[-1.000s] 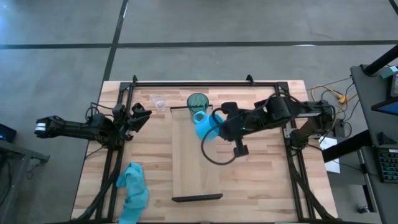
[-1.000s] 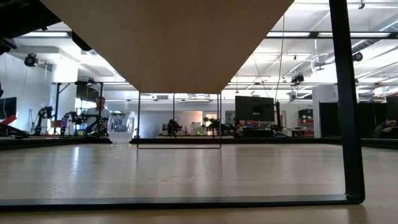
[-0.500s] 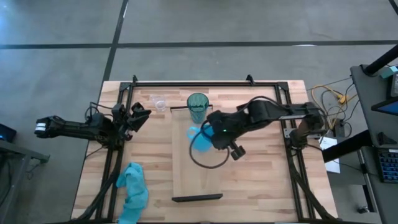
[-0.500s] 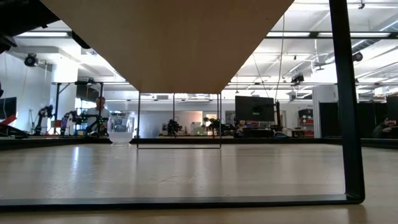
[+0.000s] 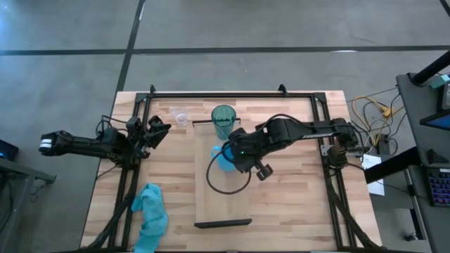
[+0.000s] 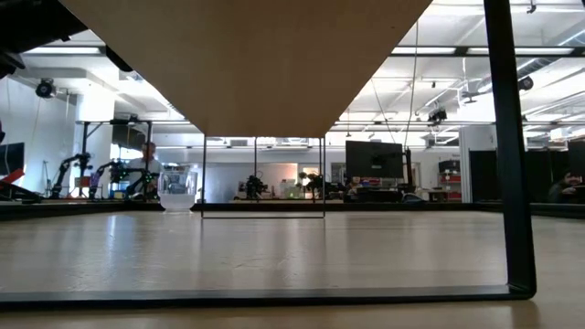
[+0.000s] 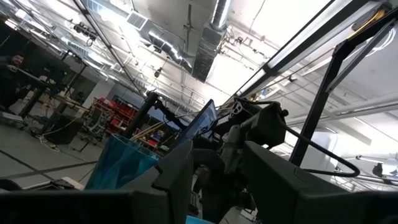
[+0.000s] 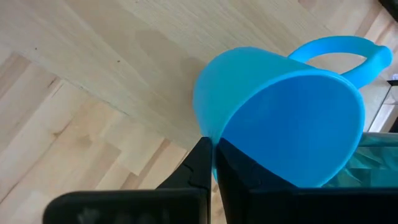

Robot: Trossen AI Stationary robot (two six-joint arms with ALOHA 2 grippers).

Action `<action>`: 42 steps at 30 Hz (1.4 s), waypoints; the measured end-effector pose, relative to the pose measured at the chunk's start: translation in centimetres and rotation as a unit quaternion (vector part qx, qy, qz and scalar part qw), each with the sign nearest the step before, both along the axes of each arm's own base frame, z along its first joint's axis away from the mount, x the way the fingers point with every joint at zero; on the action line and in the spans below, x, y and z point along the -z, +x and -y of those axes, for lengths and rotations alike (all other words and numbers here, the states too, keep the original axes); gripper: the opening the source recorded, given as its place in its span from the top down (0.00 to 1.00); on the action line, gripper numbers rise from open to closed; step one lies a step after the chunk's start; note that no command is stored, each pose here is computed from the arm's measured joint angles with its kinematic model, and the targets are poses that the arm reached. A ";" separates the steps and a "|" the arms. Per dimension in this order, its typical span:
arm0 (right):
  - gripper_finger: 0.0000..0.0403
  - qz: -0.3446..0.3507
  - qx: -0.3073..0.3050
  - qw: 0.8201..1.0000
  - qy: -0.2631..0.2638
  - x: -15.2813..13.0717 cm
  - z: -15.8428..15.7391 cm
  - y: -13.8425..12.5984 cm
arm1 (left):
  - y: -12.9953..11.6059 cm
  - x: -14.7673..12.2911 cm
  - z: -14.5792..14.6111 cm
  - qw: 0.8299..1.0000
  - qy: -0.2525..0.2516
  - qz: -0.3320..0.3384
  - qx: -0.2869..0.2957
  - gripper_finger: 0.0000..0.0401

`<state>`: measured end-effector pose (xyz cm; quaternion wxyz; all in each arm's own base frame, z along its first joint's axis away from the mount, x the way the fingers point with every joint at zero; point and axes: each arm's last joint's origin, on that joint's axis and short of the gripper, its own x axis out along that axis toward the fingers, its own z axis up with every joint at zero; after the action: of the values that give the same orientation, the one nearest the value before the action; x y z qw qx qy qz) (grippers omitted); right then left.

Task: Stack small to large cups/mugs on shelf
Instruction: Put the light blue mug on the shelf

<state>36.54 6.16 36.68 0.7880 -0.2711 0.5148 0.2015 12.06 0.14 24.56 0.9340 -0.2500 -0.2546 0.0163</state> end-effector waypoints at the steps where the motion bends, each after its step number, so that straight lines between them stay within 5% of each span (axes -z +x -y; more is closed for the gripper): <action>1: 0.98 0.000 0.000 1.000 0.000 0.0 0.0 0.0 | 0.0 0.0 0.0 1.000 0.000 0.000 0.000 0.68; 42: 0.97 -0.005 0.039 0.999 -0.019 0.4 0.2 0.0 | 0.0 0.1 0.0 1.000 0.000 -0.001 0.000 0.68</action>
<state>36.54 5.99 36.27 0.7871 -0.2649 0.5329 0.1625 12.07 0.14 24.49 0.9343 -0.2499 -0.2536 0.0164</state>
